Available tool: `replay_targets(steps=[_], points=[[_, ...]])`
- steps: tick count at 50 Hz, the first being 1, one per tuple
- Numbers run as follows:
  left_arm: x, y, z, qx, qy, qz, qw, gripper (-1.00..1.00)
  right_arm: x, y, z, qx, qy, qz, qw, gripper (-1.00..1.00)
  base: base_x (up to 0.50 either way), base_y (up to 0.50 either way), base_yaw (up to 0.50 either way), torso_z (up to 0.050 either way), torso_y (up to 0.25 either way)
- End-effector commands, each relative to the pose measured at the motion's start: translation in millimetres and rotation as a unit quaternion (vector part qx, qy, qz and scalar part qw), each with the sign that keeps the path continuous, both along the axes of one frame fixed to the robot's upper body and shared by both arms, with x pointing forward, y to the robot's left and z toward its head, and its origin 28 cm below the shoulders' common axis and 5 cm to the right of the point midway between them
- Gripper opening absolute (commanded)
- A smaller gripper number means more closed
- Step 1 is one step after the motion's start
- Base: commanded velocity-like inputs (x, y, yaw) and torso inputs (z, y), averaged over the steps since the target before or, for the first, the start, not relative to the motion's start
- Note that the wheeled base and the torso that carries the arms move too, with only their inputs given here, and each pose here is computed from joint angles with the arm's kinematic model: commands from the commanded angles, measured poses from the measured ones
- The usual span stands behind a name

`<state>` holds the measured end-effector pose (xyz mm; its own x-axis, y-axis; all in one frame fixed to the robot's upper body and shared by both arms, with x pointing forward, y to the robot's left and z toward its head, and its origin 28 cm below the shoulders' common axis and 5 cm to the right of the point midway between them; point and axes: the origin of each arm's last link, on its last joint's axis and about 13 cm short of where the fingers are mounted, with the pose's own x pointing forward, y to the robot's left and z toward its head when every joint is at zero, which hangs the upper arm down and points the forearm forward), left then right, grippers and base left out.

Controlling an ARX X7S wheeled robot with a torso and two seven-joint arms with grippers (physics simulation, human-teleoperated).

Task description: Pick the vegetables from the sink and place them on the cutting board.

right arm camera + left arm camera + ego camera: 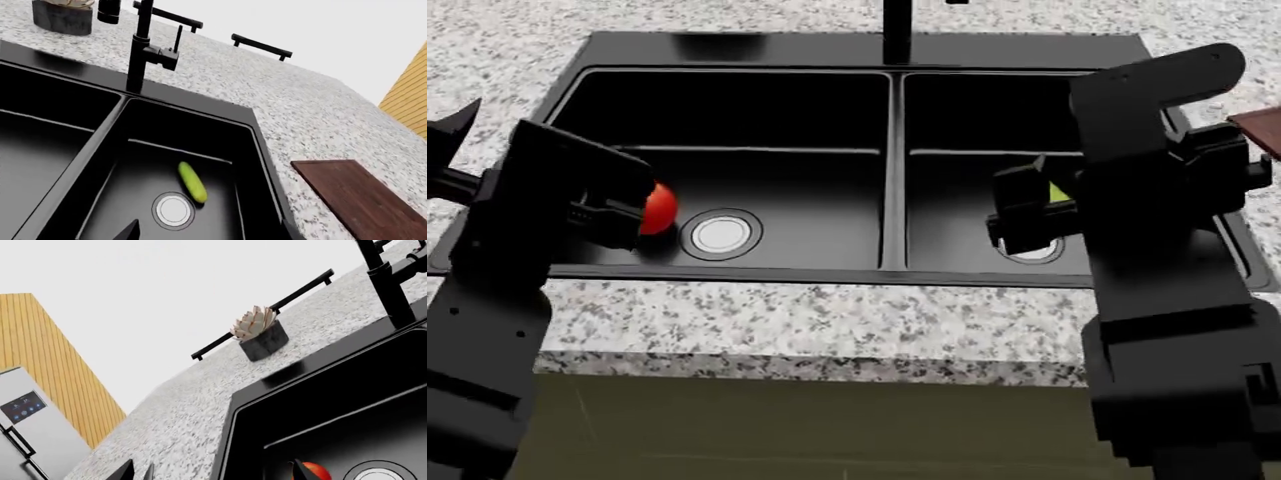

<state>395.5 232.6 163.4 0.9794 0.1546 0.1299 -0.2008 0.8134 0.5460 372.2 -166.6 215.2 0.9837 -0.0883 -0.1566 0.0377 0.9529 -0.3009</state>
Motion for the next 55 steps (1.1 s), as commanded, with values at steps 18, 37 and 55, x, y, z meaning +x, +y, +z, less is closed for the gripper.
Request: replay_targets(steps=[18, 37, 55], points=[[13, 15.8, -2, -0.023, 0.048, 0.006, 0.999, 1.0, 10, -6.5, -1, -0.023, 0.062, 0.015, 0.998, 1.0, 0.5, 0.0, 0.0, 0.0, 0.0], [10, 14.2, 6, -0.015, 0.052, -0.009, 0.999, 1.0, 1, -6.9, 6, -0.032, 0.059, 0.025, 0.997, 1.0, 0.5, 0.0, 0.0, 0.0, 0.001], [9, 23.5, 8, -0.026, 0.048, 0.007, 0.998, 1.0, -6, -11.1, 6, -0.041, 0.069, 0.036, 0.996, 1.0, 0.5, 0.0, 0.0, 0.0, 0.001]])
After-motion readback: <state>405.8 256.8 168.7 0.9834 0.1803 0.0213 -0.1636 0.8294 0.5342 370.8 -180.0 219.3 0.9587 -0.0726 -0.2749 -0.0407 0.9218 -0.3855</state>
